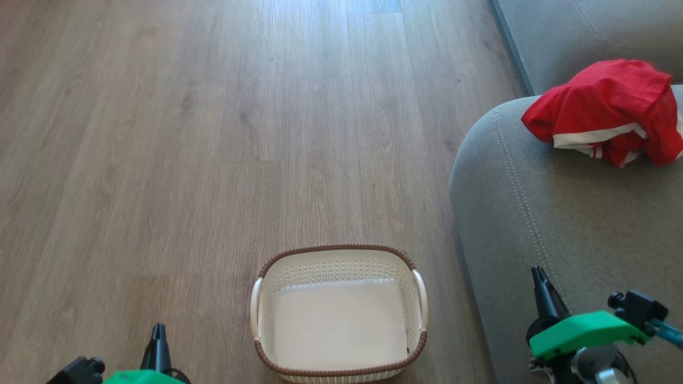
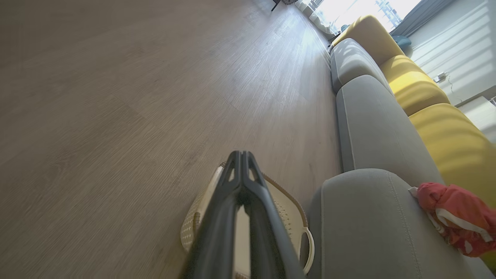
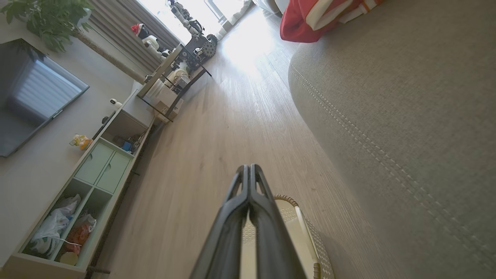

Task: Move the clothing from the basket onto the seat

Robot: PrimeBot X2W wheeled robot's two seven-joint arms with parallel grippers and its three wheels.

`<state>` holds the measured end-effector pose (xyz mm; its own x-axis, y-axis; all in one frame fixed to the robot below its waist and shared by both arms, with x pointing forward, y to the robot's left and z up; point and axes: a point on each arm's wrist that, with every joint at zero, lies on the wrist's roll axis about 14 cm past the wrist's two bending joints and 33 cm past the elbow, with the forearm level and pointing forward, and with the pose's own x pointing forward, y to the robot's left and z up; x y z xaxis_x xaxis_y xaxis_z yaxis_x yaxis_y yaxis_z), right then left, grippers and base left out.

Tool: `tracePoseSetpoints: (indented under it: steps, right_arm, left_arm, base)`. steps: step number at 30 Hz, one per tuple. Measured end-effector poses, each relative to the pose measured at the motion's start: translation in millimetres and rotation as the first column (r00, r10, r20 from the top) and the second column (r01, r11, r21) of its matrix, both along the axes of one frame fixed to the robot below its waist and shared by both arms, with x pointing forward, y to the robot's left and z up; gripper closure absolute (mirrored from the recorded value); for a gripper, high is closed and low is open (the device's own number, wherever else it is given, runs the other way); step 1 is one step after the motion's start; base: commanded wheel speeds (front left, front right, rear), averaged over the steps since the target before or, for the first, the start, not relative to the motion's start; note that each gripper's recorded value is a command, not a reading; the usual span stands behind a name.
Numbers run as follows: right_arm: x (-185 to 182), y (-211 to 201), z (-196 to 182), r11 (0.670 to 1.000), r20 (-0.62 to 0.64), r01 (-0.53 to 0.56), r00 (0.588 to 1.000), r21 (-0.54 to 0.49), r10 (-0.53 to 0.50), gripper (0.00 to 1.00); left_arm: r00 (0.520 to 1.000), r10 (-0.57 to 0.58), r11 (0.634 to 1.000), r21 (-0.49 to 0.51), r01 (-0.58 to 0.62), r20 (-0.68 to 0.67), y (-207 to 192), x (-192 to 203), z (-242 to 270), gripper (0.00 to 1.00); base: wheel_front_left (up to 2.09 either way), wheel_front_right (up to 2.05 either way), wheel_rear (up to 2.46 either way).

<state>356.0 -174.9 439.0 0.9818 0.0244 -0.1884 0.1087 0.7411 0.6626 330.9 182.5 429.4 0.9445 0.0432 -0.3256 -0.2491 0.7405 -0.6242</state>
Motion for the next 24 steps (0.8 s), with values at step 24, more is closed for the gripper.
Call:
tracePoseSetpoints:
  steps: [24]
  right_arm:
    - [6, -11, 9, 0.964, -0.005, 0.076, 0.997, 0.255, -0.077, 1.0]
  left_arm:
    - [0.998, 0.054, 0.963, -0.267, -0.045, 0.025, -1, 15, 13, 1.0]
  base:
    - [0.0, 0.0, 0.0]
